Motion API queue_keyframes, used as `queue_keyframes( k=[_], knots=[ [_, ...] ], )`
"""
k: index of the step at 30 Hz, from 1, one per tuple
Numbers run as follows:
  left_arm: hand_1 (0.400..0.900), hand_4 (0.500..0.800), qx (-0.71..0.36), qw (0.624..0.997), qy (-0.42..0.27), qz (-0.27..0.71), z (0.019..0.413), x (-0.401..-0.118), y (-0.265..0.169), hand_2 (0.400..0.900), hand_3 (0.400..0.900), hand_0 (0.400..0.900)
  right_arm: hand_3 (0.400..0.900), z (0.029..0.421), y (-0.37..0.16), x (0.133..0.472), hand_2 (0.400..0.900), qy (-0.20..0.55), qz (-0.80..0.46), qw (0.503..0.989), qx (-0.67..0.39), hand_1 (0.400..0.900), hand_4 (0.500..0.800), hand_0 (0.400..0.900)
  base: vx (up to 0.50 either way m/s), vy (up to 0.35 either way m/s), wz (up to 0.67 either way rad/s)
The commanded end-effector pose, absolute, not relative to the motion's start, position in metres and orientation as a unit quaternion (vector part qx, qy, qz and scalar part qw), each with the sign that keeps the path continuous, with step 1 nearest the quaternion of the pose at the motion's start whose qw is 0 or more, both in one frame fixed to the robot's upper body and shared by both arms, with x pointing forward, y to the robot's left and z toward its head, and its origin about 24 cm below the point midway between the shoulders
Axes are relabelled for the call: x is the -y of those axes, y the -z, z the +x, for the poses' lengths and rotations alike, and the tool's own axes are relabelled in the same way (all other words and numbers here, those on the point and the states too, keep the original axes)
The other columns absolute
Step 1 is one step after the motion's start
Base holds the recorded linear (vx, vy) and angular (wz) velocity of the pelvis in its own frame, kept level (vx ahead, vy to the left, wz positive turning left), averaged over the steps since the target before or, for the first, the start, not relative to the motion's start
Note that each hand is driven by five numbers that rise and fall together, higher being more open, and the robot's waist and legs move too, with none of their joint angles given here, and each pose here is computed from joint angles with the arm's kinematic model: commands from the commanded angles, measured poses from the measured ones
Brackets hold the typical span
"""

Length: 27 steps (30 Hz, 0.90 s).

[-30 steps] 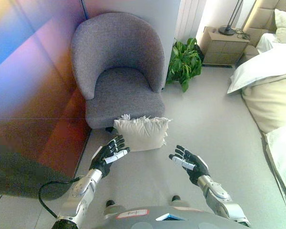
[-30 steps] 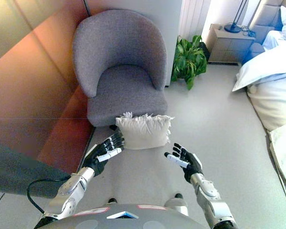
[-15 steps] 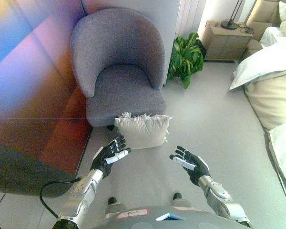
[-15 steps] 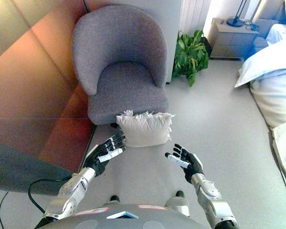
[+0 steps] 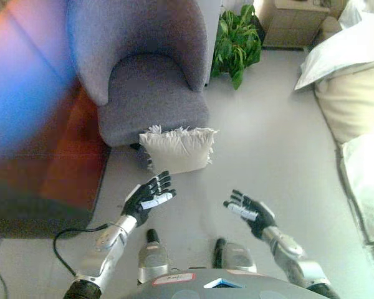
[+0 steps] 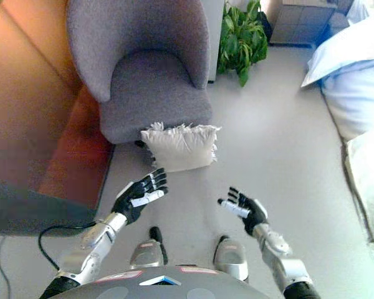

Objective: Pick up the pillow and put it on the sofa.

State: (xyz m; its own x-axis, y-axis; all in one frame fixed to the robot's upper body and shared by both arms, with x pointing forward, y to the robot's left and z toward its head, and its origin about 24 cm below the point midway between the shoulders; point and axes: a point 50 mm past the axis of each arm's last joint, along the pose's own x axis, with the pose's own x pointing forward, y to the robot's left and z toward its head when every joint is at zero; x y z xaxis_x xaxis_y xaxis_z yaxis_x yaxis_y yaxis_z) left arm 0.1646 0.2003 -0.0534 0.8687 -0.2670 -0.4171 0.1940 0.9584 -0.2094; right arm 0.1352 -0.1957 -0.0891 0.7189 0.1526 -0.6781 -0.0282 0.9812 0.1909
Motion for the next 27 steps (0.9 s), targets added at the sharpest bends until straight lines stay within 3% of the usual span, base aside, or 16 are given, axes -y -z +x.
queue_keyframes(
  k=[1, 9, 14, 21, 27],
  knots=[
    [0.9, 0.8, -0.116, 0.978, 0.135, -0.105, 0.175, -0.199, 0.02, 0.9, 0.9, 0.9, 0.9, 0.175, 0.047, 0.206, 0.9, -0.088, 0.058, 0.964, -0.245, 0.9, 0.8, 0.9, 0.671, 0.307, -0.38],
    [0.9, 0.8, -0.135, 0.976, 0.155, -0.075, 0.179, -0.21, 0.021, 0.9, 0.9, 0.9, 0.9, 0.157, 0.05, 0.198, 0.9, -0.061, 0.085, 0.959, -0.262, 0.9, 0.8, 0.9, 0.513, 0.316, 0.08],
    [0.9, 0.8, -0.132, 0.978, 0.149, -0.055, 0.187, -0.213, 0.015, 0.9, 0.9, 0.9, 0.9, 0.16, 0.046, 0.196, 0.9, -0.028, 0.02, 0.967, -0.251, 0.9, 0.8, 0.9, 0.392, 0.115, 0.3],
    [0.9, 0.8, -0.125, 0.98, 0.152, -0.04, 0.198, -0.212, 0.004, 0.9, 0.9, 0.9, 0.9, 0.178, 0.029, 0.229, 0.9, 0.021, -0.2, 0.957, -0.209, 0.9, 0.8, 0.9, 0.323, -0.296, 0.65],
    [0.9, 0.8, -0.137, 0.981, 0.134, -0.025, 0.187, -0.225, 0.003, 0.9, 0.9, 0.9, 0.9, 0.18, 0.016, 0.261, 0.9, 0.028, -0.385, 0.897, -0.215, 0.9, 0.8, 0.9, 0.394, -0.361, 0.67]
  ],
)
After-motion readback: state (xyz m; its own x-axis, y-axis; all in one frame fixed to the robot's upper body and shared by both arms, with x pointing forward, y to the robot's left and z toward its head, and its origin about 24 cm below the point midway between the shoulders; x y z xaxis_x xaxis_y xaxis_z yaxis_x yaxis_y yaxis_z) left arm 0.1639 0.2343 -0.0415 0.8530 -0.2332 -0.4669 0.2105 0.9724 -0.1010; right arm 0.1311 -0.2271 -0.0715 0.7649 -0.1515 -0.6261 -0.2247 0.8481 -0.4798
